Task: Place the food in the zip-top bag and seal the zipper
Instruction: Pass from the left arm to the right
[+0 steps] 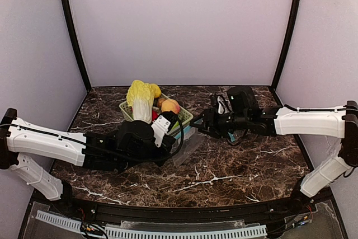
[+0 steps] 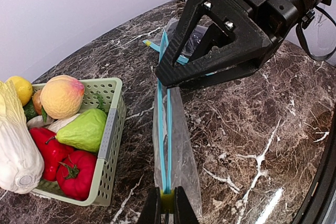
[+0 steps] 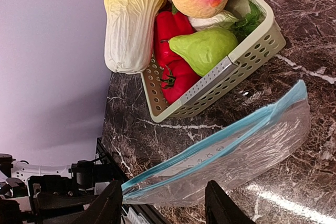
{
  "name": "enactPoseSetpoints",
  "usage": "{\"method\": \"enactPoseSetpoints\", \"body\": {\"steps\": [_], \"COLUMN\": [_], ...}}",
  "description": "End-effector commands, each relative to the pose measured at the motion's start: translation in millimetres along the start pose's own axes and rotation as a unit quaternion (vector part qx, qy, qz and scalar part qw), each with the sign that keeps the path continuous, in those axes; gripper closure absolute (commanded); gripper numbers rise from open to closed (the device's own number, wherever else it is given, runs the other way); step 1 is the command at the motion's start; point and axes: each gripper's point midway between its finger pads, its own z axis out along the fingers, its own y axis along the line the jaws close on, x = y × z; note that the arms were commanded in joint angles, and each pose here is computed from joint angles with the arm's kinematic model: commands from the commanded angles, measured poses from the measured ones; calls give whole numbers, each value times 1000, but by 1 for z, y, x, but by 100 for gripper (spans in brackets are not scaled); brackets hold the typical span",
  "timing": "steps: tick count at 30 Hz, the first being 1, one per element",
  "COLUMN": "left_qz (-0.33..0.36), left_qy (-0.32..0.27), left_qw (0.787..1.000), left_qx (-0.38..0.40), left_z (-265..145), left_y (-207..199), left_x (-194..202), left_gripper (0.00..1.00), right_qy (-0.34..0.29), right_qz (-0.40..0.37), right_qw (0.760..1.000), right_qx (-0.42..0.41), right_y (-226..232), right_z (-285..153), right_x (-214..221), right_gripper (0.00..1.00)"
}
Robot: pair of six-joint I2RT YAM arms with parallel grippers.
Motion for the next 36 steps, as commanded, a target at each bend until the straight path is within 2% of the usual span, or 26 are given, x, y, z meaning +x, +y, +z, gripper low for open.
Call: {"method": "enactPoseSetpoints", "body": {"steps": [1,10,14,28,36], "left_qz": [-9,-13,-15,-9,-2], "left_qy": [-12,-14,-15,-10,-9], "left_qw": [1000,1000,1000,999,999], "left_qx": [0,1,4,32,42], "left_z": [-3,-4,-4,-2,0], "left_y": [-1,-1,-2,-14,-19], "left_x": [-7,-7,-7,-2,-1], "left_gripper": [99,99,99,99,99], "right_qy": [2,7,8,11,11], "right_qz": [-4,-2,-1,-2,0], "right_qw": [1000,1000,1000,1000,1000], "right_qx": [-14,-5,-2,-10,-14], "right_y": [9,3,0,6,8], "right_z": [6,11,14,22,24], "right_x": [-1,1,1,-3,-5], "right_gripper": [50,52,59,61,72]}}
